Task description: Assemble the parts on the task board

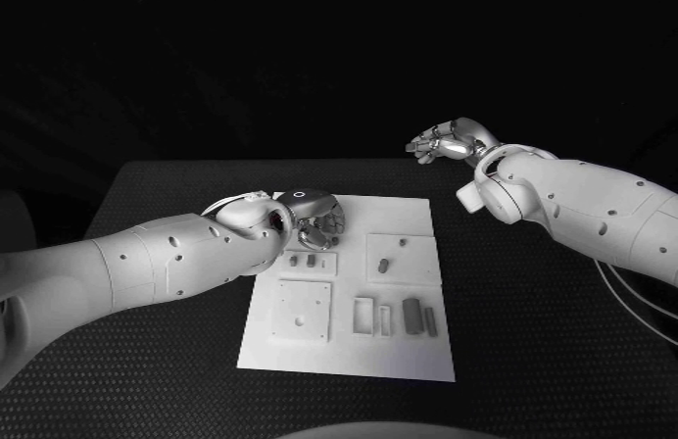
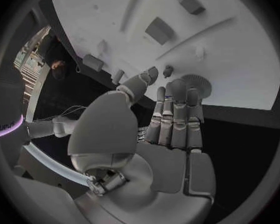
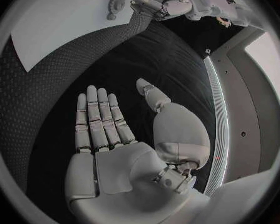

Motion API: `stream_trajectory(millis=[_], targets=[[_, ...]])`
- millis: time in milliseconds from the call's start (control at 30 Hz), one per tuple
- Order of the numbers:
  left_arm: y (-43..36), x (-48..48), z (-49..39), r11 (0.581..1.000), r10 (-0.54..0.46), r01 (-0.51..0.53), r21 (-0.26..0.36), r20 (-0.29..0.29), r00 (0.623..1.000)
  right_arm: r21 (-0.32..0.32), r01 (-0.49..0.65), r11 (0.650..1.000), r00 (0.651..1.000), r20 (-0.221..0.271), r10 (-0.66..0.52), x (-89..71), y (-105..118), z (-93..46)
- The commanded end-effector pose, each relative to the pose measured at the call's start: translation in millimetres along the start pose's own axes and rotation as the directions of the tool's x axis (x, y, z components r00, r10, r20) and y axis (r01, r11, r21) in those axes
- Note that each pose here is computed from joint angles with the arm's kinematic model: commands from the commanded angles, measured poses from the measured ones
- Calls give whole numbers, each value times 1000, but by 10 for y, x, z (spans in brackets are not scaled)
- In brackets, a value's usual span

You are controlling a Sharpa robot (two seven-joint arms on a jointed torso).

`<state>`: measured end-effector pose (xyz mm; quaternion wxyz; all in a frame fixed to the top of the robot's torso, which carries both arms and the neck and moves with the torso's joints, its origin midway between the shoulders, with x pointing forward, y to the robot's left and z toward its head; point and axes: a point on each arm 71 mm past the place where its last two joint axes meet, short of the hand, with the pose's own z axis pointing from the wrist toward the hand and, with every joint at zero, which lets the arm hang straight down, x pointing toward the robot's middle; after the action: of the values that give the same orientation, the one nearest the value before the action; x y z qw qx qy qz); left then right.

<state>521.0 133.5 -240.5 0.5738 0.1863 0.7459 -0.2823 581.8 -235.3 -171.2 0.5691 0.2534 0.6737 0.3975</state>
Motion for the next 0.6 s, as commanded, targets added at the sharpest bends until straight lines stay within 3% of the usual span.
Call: stream_trajectory(millis=[33,233,600], targets=[[-21,42,34,1000,22,-22,12,-29,999,-13,-2,1000,1000,-15,2,17,14,2],[-3,117,64,1000,19,-20,-1,-32,999,-15,-3,1000,1000,-19,3,29,23,-1],[44,121,68,1000,21,-21,-13,-30,999,-14,-3,1000,1000,-19,3,25,21,-4]])
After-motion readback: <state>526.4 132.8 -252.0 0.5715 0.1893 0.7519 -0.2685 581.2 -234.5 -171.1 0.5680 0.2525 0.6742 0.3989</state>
